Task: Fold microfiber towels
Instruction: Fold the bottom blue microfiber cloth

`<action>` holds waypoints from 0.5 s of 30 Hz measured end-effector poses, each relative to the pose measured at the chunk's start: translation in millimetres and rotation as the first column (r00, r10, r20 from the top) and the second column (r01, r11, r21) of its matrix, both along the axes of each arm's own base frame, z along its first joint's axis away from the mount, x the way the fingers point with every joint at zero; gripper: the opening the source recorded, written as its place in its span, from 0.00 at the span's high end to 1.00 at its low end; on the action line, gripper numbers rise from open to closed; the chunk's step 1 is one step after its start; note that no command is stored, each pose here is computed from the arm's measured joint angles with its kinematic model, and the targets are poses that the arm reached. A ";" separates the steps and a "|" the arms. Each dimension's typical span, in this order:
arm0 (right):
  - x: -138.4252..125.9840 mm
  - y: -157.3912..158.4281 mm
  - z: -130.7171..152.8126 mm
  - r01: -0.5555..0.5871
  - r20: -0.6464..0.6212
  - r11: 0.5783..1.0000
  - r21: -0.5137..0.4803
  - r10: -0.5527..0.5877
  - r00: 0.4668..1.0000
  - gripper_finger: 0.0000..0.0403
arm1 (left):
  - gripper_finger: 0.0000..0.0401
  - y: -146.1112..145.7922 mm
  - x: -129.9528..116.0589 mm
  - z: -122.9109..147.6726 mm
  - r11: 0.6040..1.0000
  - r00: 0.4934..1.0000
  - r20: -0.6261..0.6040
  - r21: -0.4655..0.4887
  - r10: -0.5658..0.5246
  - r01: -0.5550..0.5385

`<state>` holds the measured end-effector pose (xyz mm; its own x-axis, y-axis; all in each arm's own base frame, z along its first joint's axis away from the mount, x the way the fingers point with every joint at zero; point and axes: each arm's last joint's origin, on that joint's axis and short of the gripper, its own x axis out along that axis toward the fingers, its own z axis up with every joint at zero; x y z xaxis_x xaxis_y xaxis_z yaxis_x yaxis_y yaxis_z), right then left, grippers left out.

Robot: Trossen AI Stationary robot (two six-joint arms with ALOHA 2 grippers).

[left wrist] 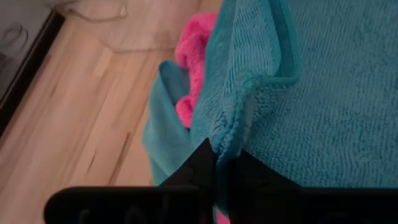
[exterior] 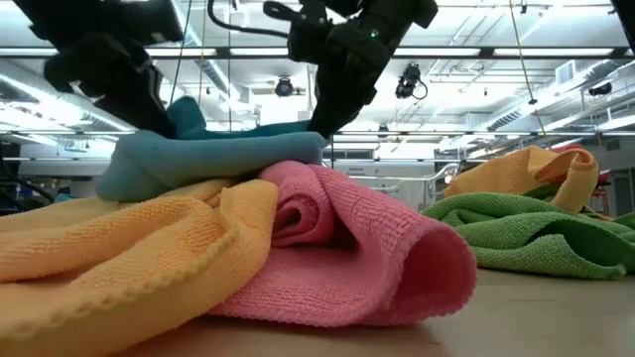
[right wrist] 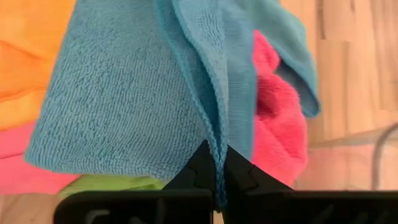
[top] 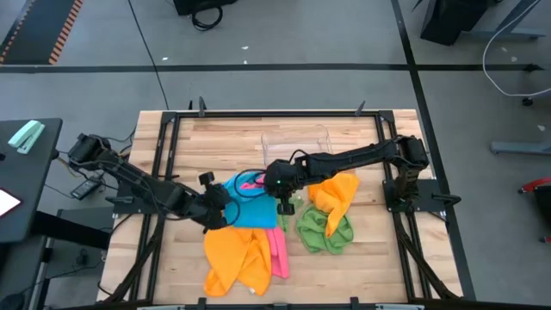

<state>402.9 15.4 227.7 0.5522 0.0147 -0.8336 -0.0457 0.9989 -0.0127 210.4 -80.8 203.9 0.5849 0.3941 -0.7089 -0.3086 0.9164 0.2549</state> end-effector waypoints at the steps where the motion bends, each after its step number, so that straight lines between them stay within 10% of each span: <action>1: 0.0 -2.6 -0.1 0.002 -0.001 1.000 -0.003 -0.002 1.000 0.98 | 0.94 2.5 0.7 -0.3 1.000 1.000 -0.008 -0.009 0.007 -0.007; 15: -0.5 -17.3 -0.3 0.024 -0.008 0.995 -0.100 -0.025 1.000 0.76 | 0.72 11.7 0.7 -8.6 0.988 0.992 -0.101 -0.127 0.072 -0.085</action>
<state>402.4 -1.9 227.4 0.5435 -0.0825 -0.8354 -0.0214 0.9935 -0.1120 211.1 -69.1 195.4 0.4829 0.3365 -0.8085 -0.3612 0.9176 0.1662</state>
